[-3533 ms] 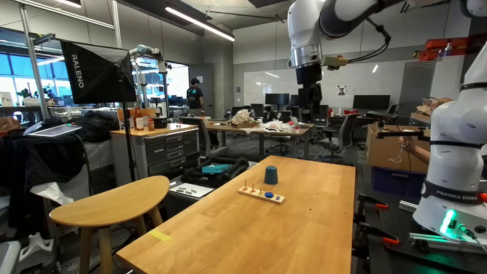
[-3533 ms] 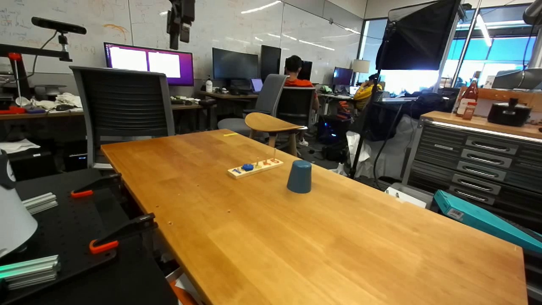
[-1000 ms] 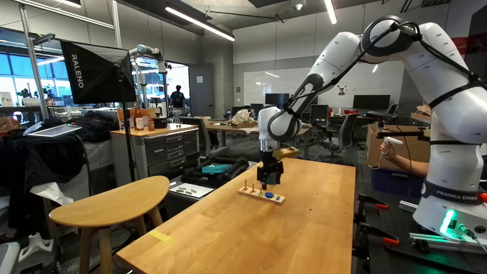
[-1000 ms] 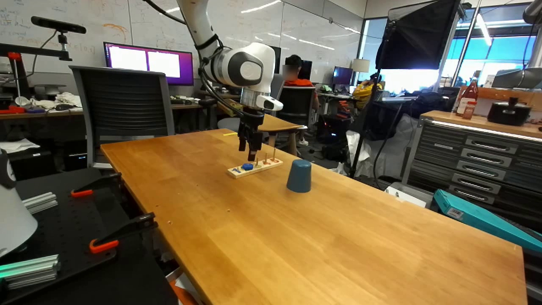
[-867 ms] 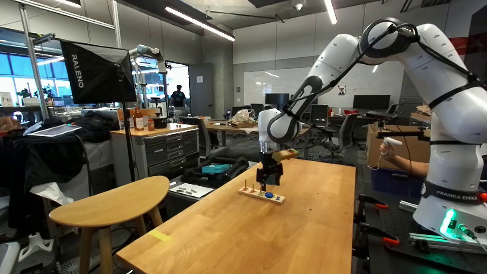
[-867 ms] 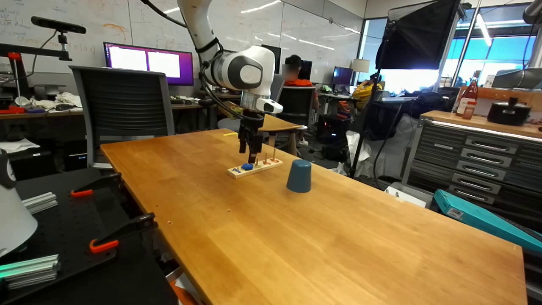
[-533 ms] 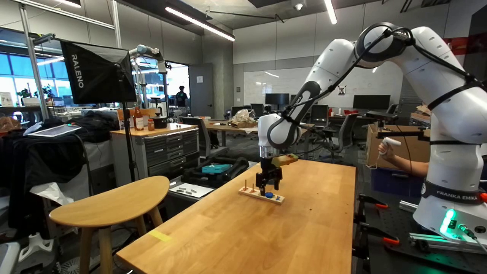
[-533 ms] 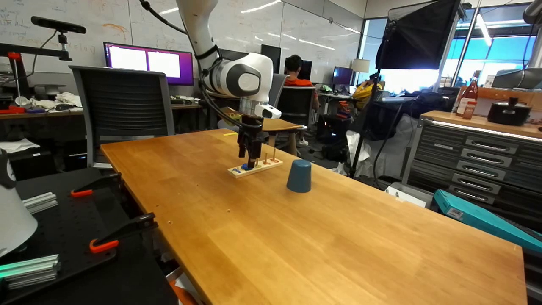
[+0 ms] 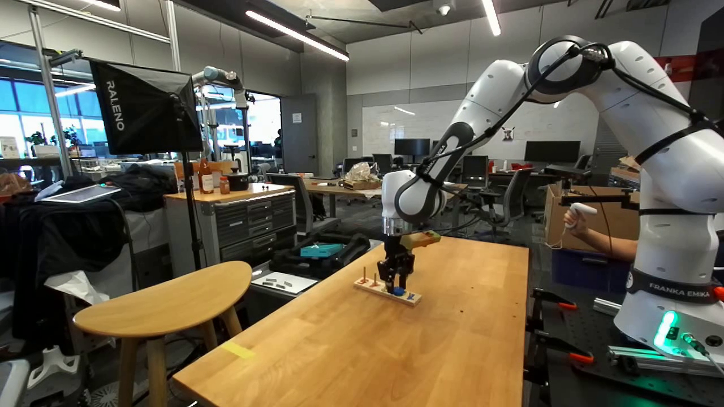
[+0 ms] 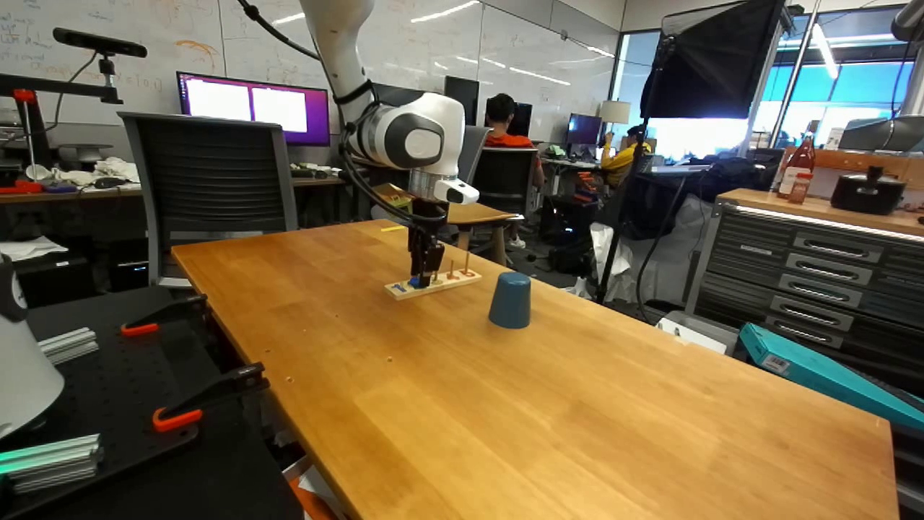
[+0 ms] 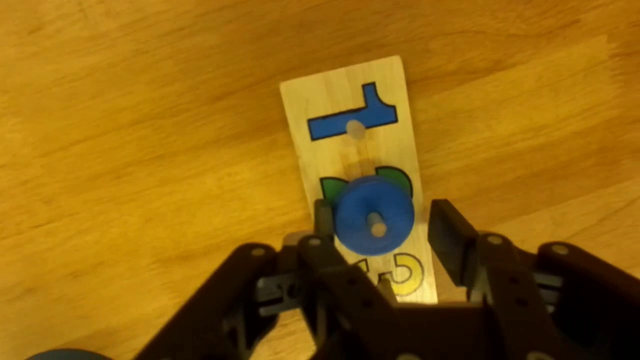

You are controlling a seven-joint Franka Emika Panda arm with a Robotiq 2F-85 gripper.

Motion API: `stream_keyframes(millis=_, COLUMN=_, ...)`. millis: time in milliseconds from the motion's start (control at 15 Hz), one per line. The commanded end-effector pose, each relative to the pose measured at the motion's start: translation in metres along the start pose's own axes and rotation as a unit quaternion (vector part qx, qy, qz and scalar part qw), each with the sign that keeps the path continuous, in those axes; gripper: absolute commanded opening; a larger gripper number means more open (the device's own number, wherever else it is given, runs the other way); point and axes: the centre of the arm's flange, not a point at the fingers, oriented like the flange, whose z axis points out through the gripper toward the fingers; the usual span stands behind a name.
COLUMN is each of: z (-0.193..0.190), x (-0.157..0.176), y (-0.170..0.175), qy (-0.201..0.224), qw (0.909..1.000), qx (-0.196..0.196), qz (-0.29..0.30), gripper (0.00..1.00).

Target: Remove the blue object from the wooden object and put it on the table

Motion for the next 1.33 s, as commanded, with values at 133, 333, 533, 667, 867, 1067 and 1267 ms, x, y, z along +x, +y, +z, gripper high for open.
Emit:
stream_keyframes(millis=133, z=-0.003, x=0.017, y=-0.001, qy=0.008, qw=0.9998, qx=0.015, qz=0.007, gripper=0.17)
stream_keyframes(millis=333, z=-0.008, x=0.023, y=0.004, qy=0.009, qw=0.9997, qx=0.014, qz=0.017, gripper=0.03)
stream_keyframes(millis=533, z=-0.025, x=0.022, y=0.000, qy=0.008, qw=0.9995, qx=0.024, qz=0.020, gripper=0.08)
stream_keyframes(millis=667, z=-0.036, x=0.023, y=-0.003, qy=0.010, qw=0.9993, qx=0.030, qz=0.021, gripper=0.08)
stream_keyframes(millis=867, z=-0.048, x=0.026, y=-0.005, qy=0.014, qw=0.9992, qx=0.031, qz=0.022, gripper=0.08)
stream_keyframes(millis=1067, z=-0.048, x=0.030, y=0.001, qy=0.012, qw=0.9993, qx=0.024, qz=0.026, gripper=0.08)
stream_keyframes(millis=1267, z=-0.037, x=0.033, y=0.014, qy=0.004, qw=0.9994, qx=0.008, qz=0.034, gripper=0.08)
